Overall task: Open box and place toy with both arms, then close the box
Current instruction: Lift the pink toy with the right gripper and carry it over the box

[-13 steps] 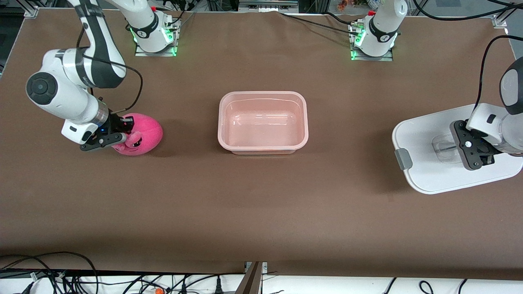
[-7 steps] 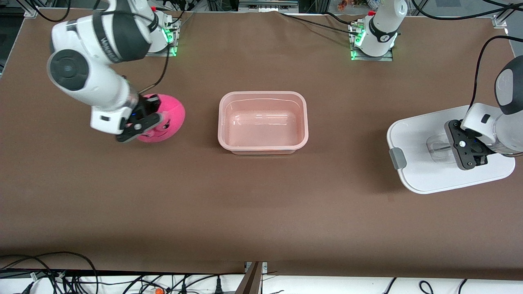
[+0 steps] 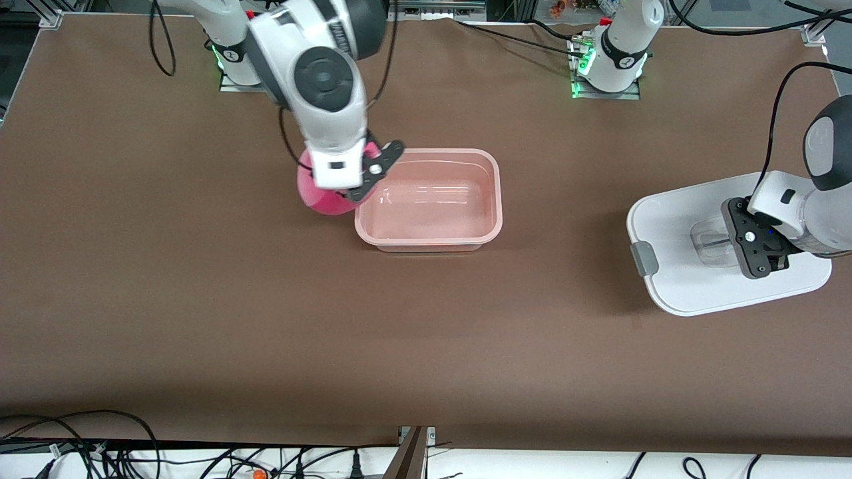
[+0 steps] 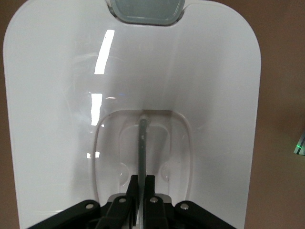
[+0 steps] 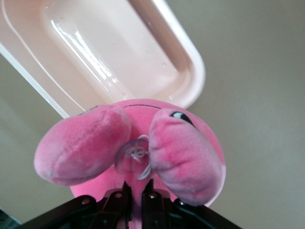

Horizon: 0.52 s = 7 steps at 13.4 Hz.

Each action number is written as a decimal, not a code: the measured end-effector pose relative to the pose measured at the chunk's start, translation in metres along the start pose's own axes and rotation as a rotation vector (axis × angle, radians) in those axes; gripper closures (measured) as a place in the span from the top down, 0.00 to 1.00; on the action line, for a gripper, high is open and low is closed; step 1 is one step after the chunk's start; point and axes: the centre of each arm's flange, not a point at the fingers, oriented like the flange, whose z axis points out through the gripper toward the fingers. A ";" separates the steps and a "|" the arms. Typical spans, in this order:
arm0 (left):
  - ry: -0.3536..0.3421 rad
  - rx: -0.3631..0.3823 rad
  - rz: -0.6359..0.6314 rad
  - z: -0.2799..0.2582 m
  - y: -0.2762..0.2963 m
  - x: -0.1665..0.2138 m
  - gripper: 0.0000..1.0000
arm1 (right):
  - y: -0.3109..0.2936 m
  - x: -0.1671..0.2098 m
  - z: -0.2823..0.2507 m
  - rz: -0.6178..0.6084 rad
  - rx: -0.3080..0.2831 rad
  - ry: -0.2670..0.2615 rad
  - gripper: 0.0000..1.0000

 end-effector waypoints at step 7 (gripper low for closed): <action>0.000 0.000 0.002 0.000 0.000 0.002 0.07 | -0.092 0.074 0.062 -0.218 -0.181 -0.110 0.10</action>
